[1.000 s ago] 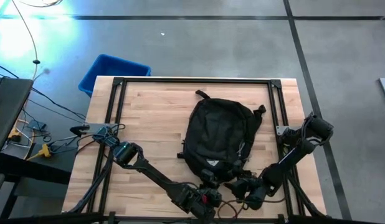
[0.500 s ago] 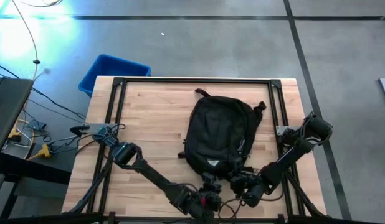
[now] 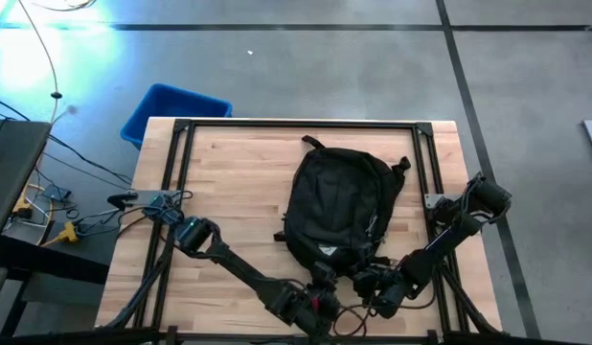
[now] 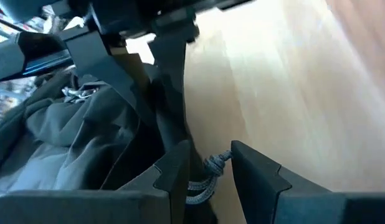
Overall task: Unpack backpack
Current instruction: Close the black backpack
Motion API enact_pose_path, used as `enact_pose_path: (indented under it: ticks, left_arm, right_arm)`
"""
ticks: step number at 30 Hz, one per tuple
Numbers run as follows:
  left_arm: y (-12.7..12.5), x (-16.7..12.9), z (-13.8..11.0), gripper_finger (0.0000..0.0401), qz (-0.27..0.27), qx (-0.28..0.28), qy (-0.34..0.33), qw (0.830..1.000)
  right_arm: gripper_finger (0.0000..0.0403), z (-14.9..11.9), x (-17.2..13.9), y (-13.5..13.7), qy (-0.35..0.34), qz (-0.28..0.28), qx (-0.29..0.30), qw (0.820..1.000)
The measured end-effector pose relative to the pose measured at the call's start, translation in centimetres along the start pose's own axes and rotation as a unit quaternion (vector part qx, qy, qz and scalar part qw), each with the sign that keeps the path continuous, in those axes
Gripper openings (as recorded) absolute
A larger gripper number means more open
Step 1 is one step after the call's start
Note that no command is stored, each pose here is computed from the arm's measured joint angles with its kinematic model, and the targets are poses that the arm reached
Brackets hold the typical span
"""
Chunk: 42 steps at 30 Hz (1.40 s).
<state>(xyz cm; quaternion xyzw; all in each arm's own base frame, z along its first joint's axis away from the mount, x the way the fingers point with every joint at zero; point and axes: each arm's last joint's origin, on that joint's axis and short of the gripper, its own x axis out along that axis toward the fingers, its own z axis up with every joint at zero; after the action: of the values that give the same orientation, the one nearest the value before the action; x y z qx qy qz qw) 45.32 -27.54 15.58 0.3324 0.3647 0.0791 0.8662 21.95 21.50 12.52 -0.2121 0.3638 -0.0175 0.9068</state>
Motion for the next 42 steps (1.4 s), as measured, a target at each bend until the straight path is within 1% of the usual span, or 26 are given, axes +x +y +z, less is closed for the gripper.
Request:
enact_pose_path:
  ticks: [2, 5, 8, 11, 13, 17, 20, 25, 26, 28, 30, 33, 35, 38, 42]
  left_arm:
    - [-0.2, -0.1, -0.2, 0.0087, 0.007, 0.015, 0.006, 1.000]
    - [-0.5, -0.3, -0.3, 0.0075, 0.013, 0.019, 0.007, 1.000]
    - [-0.8, -0.8, -0.4, 0.0057, 0.039, 0.037, 0.011, 0.998]
    - [-1.4, -1.4, -0.7, 0.0023, 0.031, 0.054, 0.019, 0.998]
    - [-1.8, -1.8, -1.0, 0.0009, 0.026, 0.048, 0.026, 0.998]
    - [-2.4, -2.6, -1.8, 0.0005, 0.027, 0.044, 0.051, 0.997]
    - [-2.5, -3.3, -2.9, 0.0003, 0.054, 0.043, 0.085, 0.994]
    - [-2.1, -4.5, -4.5, 0.0002, 0.101, 0.019, 0.132, 0.986]
    - [-2.0, -4.8, -5.0, 0.0002, 0.103, 0.028, 0.149, 0.983]
    - [-2.1, -5.4, -5.4, 0.0001, 0.110, 0.014, 0.159, 0.981]
    - [-1.8, -6.1, -6.3, 0.0001, 0.122, 0.022, 0.190, 0.974]
    - [-1.7, -7.1, -6.9, 0.0001, 0.144, -0.002, 0.207, 0.968]
    - [-1.9, -7.3, -7.0, 0.0000, 0.151, -0.019, 0.199, 0.968]
    - [-2.3, -7.4, -6.8, 0.0000, 0.150, -0.017, 0.183, 0.971]
    - [-2.3, -6.5, -6.2, 0.0000, 0.129, -0.021, 0.176, 0.976]
  right_arm:
    - [0.0023, 0.0, 0.0, 0.0, 0.000, 0.002, 0.000, 1.000]
    - [0.0023, 0.0, 0.0, 0.0, 0.001, 0.003, 0.001, 1.000]
    - [0.0023, 0.0, 0.0, 0.0, 0.001, 0.003, 0.001, 1.000]
    - [0.0023, 0.0, 0.0, 0.0, 0.001, 0.004, 0.001, 1.000]
    - [0.0023, 0.0, 0.0, 0.0, 0.001, 0.006, 0.001, 1.000]
    - [0.0023, 0.1, 0.0, 0.1, 0.000, 0.007, 0.002, 1.000]
    - [0.0023, 0.1, -0.1, 0.2, -0.003, 0.005, 0.001, 1.000]
    - [0.0018, 0.1, -0.4, 0.4, -0.012, 0.002, -0.002, 1.000]
    - [0.0018, 0.0, -0.5, 0.5, -0.008, 0.003, -0.008, 1.000]
    - [0.0017, -0.2, -0.7, 0.7, -0.005, 0.010, -0.014, 1.000]
    - [0.0016, -0.4, -0.9, 0.9, 0.002, 0.015, -0.021, 1.000]
    - [0.0016, -0.7, -1.2, 1.1, 0.008, 0.018, -0.024, 1.000]
    - [0.0016, -0.9, -1.5, 1.2, 0.008, 0.017, -0.029, 0.999]
    - [0.0017, -0.9, -1.5, 1.3, 0.007, 0.018, -0.030, 0.999]
    - [0.0032, -0.8, -1.4, 1.2, 0.009, 0.016, -0.030, 0.999]
